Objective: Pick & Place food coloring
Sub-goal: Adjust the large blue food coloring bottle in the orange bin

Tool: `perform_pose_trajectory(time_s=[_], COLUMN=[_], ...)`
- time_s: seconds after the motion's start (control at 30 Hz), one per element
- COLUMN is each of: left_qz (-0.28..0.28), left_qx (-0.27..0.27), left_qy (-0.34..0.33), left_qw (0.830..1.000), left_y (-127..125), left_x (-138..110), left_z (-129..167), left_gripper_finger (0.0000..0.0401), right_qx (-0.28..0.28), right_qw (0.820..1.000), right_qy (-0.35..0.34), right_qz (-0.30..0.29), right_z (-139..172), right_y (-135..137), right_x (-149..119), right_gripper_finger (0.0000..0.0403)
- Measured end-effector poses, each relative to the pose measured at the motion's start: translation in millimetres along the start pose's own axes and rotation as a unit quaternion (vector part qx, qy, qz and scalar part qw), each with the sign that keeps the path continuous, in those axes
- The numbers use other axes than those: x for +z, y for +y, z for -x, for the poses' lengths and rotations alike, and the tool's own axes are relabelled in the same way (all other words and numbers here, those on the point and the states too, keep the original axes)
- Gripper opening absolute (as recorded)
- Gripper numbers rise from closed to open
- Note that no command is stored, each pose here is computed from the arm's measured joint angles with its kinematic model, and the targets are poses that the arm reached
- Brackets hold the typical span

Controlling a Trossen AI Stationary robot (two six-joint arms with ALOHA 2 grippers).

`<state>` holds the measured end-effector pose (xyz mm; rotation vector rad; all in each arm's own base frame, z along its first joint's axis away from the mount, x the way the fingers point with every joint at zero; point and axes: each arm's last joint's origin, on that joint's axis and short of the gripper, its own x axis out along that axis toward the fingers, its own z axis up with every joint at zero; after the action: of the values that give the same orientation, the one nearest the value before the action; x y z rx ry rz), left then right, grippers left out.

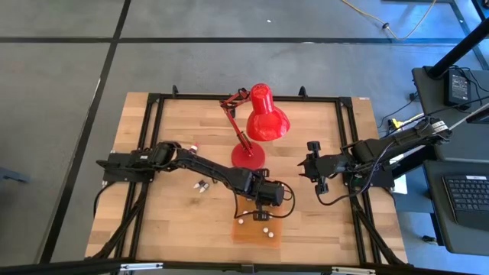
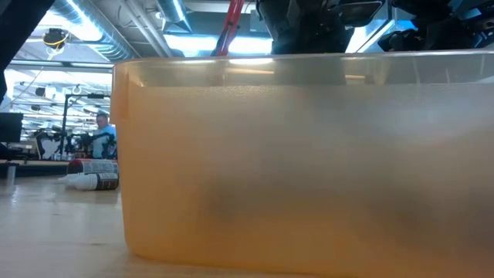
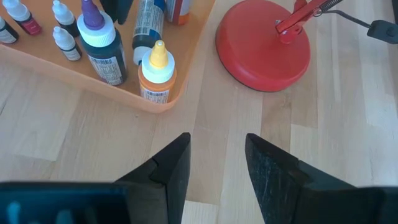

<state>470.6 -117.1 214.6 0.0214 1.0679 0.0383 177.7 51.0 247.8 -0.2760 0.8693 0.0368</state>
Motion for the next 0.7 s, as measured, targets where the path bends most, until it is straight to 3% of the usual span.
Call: perform_pose_trajectory(time_s=[0.17, 0.37, 0.5, 0.7], left_qz=[0.013, 0.017, 0.008, 0.016], left_qx=[-0.013, -0.028, -0.007, -0.004], left_qy=[0.014, 0.018, 0.021, 0.038], left_qw=[1.0, 0.999, 1.0, 0.999], left_y=[1, 2, 2, 5], left_x=[-2, -2, -4, -7], left_z=[0, -1, -6, -12], left_gripper_finger=[0.006, 0.0146, 0.0198, 0.0232], right_qx=[0.0, 0.0, 0.0, 0.0], right_qw=[1.0, 1.0, 1.0, 1.0], right_qy=[0.0, 0.0, 0.0, 0.0], right_qz=[0.0, 0.0, 0.0, 0.0], right_z=[0, 0, 0, 0], right_y=[0, 0, 0, 0], right_x=[0, 0, 0, 0], right_gripper_finger=[0.0156, 0.0156, 0.0156, 0.0156])
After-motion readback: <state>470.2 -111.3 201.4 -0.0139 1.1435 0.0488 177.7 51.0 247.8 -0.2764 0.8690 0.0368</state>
